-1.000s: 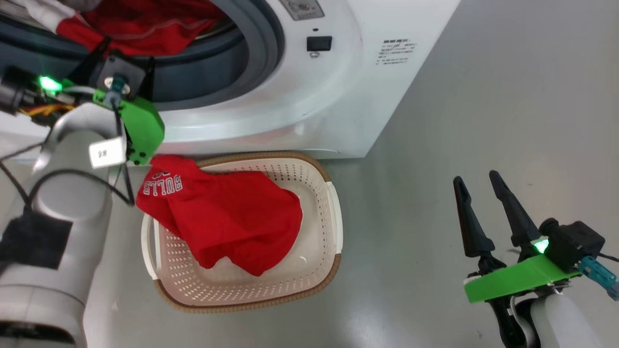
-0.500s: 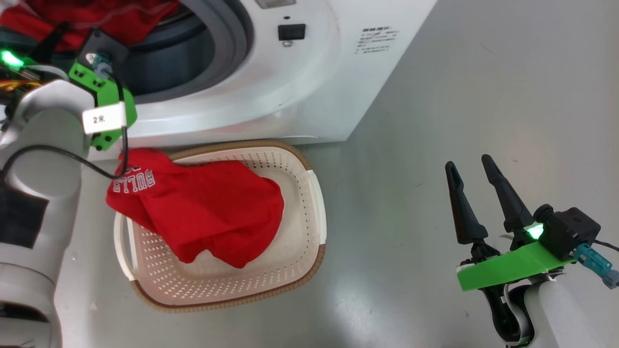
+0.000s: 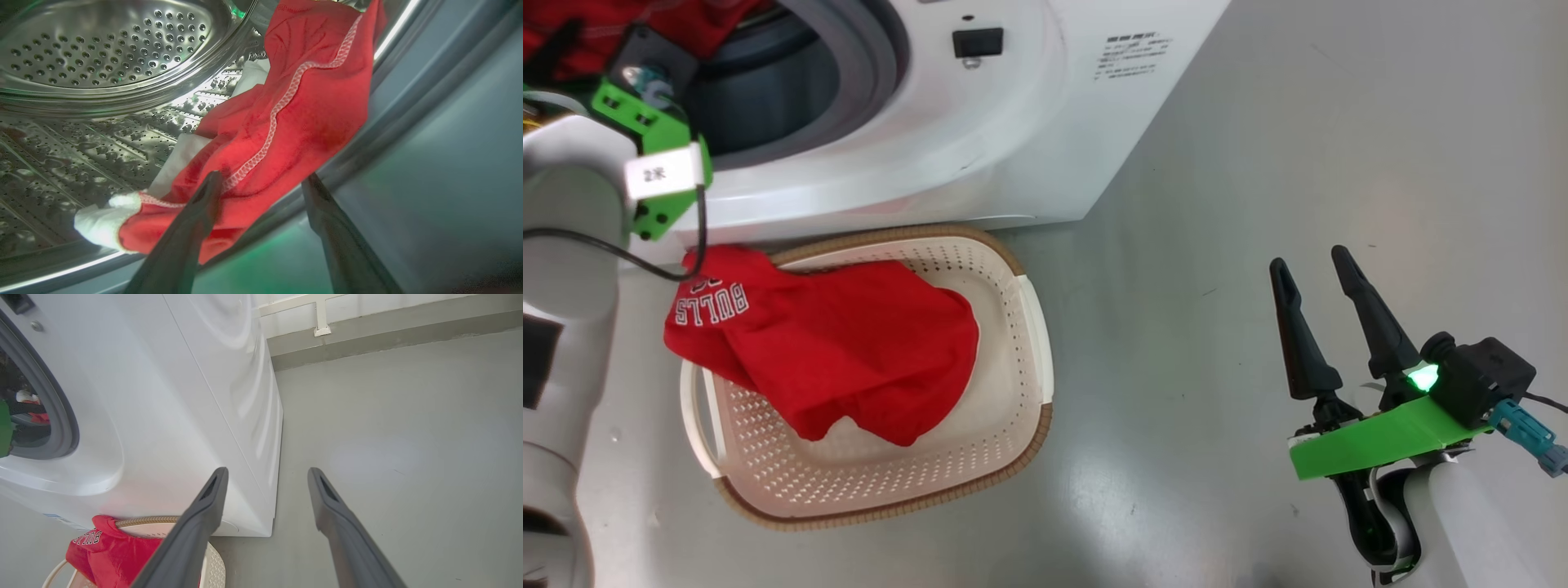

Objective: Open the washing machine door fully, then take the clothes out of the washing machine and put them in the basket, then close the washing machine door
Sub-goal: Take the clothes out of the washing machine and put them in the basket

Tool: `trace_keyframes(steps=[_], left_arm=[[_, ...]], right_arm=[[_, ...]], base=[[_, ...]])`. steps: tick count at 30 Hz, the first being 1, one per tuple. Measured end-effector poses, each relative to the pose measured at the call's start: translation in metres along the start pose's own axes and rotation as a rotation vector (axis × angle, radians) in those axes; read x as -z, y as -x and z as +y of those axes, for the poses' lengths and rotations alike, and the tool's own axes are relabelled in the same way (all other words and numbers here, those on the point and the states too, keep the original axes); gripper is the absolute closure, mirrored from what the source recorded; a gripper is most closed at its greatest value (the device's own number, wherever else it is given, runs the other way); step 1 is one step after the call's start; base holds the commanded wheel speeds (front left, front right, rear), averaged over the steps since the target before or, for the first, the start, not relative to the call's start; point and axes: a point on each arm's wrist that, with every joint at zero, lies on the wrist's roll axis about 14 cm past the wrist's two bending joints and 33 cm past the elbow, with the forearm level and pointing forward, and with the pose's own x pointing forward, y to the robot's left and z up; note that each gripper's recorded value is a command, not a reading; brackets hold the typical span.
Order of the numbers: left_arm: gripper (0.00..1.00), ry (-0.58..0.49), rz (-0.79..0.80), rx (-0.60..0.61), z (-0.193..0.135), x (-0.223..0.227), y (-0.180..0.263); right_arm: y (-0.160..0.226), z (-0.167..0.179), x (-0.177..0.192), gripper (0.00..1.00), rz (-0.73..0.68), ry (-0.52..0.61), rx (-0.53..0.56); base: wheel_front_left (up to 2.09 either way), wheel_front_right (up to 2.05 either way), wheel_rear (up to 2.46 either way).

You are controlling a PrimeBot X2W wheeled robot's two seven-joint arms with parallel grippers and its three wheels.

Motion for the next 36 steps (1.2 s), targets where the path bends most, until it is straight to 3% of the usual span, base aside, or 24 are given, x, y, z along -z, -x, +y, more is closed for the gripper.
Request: trace_keyframes(steps=[7, 8, 9, 10, 11, 12, 22, 36], left_arm=[[0.0, 0.004, 0.014, -0.007, 0.0, 0.005, -0.005], [0.15, 0.007, 0.015, -0.009, 0.0, 0.005, -0.005], [0.49, 0.009, 0.015, -0.012, 0.0, 0.005, -0.005], [0.75, 0.013, 0.015, -0.012, 0.0, 0.004, -0.005], [0.75, 0.013, 0.014, -0.013, 0.0, 0.004, -0.005], [1.0, 0.014, 0.014, -0.013, 0.001, 0.004, -0.005], [1.0, 0.118, -0.032, -0.039, 0.01, -0.005, 0.001], [1.0, 0.629, -0.209, -0.074, 0.009, -0.025, 0.031]], right_arm=[[0.001, -0.003, 0.002, 0.0, 0.007, -0.002, 0.008], [0.002, -0.002, 0.003, 0.0, 0.008, -0.004, 0.008], [0.002, -0.002, 0.002, 0.0, 0.007, -0.007, 0.008], [0.002, -0.002, 0.002, 0.0, 0.007, -0.008, 0.008], [0.002, -0.002, 0.002, 0.0, 0.006, -0.007, 0.008], [0.002, -0.002, 0.002, 0.0, 0.006, -0.007, 0.007], [0.002, 0.002, -0.003, 0.0, -0.007, -0.008, -0.002], [0.003, 0.016, -0.015, 0.0, -0.036, -0.005, -0.039]], base=[[0.0, 0.0, 0.0], [0.0, 0.0, 0.0], [0.0, 0.0, 0.0], [0.0, 0.0, 0.0], [0.0, 0.0, 0.0], [0.0, 0.0, 0.0], [0.0, 0.0, 0.0], [0.0, 0.0, 0.0]])
